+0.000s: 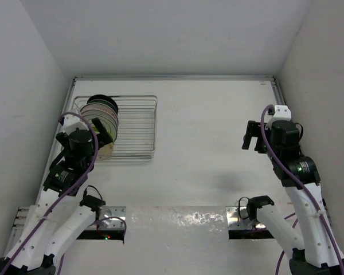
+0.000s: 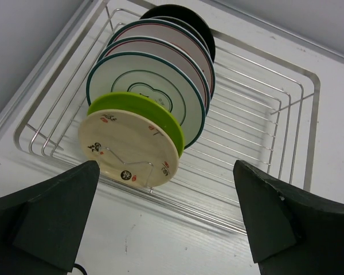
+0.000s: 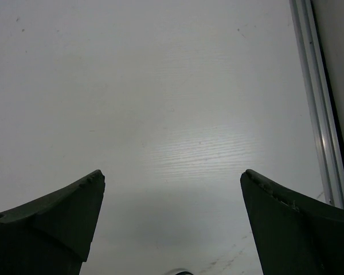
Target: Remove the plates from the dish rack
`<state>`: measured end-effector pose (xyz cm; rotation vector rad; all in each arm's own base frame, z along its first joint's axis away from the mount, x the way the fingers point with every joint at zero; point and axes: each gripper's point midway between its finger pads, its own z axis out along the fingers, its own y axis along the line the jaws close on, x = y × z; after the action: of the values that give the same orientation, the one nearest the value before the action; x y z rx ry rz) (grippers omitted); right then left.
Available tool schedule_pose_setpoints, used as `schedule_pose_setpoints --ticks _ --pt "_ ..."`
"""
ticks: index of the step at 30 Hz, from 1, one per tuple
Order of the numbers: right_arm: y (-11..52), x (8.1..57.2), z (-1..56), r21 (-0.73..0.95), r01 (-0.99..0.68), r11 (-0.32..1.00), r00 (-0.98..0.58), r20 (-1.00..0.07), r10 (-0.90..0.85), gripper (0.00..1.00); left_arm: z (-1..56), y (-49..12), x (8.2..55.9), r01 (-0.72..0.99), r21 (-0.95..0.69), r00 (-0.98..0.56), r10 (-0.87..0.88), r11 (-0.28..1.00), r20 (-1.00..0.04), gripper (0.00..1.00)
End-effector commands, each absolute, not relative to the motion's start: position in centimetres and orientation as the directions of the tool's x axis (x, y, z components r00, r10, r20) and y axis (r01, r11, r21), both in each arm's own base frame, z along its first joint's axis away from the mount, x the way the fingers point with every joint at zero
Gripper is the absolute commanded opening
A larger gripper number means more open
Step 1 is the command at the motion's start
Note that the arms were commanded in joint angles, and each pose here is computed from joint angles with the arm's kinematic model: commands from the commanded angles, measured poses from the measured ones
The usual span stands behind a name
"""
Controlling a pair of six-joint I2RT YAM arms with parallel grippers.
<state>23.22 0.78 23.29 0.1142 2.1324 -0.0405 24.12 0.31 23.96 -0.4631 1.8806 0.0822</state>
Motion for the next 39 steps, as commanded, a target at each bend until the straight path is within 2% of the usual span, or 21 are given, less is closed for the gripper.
schedule_pose_setpoints --ticks 1,13,15,19,22,23,24,28,31,32,36,38,39 --pt "0.2 23.8 25.0 0.018 0.136 0.991 -0.468 -0.88 0.08 0.99 24.4 0.6 24.2 -0.378 -0.193 -0.241 -0.298 0.905 -0.924 1.0" --pt "1.6 24.2 24.8 0.081 0.081 0.993 -0.442 -0.89 0.108 0.99 24.6 3.0 23.1 -0.527 -0.199 -0.192 -0.344 0.826 -0.919 1.0" --pt "2.0 24.4 24.8 0.099 0.073 0.992 -0.441 -0.889 0.121 0.99 25.1 3.9 22.2 -0.6 -0.273 -0.122 -0.424 0.752 -0.898 1.0" --pt "3.1 24.8 24.9 0.155 0.04 0.987 -0.439 -0.885 0.156 0.99 26.3 3.5 22.3 -0.617 -0.426 -0.018 -0.553 0.662 -0.833 1.0" --pt "4.1 25.4 24.1 0.184 0.007 0.983 -0.444 -0.88 0.168 0.99 26.4 2.9 23.6 -0.649 -0.462 0.008 -0.602 0.604 -0.798 1.0" --pt "4.2 25.5 23.7 0.186 0.007 0.983 -0.454 -0.875 0.168 0.99 25.7 3.0 24.2 -0.69 -0.429 -0.004 -0.597 0.582 -0.802 1.0" --pt "4.3 25.8 23.1 0.182 0.006 0.983 -0.474 -0.865 0.163 0.99 26.3 3.0 24.2 -0.71 -0.477 0.048 -0.64 0.518 -0.767 1.0" --pt "4.6 26.1 21.9 0.176 -0.003 0.984 -0.523 -0.839 0.148 0.99 27.1 2.7 26.3 -0.733 -0.525 0.126 -0.672 0.433 -0.729 1.0" --pt "5.1 26.3 20.7 0.182 -0.018 0.983 -0.544 -0.827 0.143 0.99 26.2 2.6 28.4 -0.772 -0.496 0.112 -0.683 0.398 -0.722 0.93" --pt "5.4 26.3 20.4 0.191 -0.032 0.981 -0.554 -0.821 0.142 0.99 25.6 3.2 28.6 -0.793 -0.509 0.142 -0.71 0.335 -0.69 0.92" --pt "6.1 26.1 19.0 0.208 -0.059 0.976 -0.587 -0.798 0.134 0.99 22.9 4.2 29.2 -0.849 -0.456 0.11 -0.755 0.267 -0.646 0.82" --pt "6.1 26.1 18.3 0.207 -0.058 0.977 -0.591 -0.796 0.133 0.99 21.9 4.8 29.6 -0.862 -0.441 0.101 -0.769 0.249 -0.631 0.74" --pt "6.1 26.1 18.0 0.207 -0.058 0.977 -0.593 -0.794 0.133 0.99 21.5 4.9 29.7 -0.865 -0.438 0.1 -0.773 0.243 -0.626 0.66"
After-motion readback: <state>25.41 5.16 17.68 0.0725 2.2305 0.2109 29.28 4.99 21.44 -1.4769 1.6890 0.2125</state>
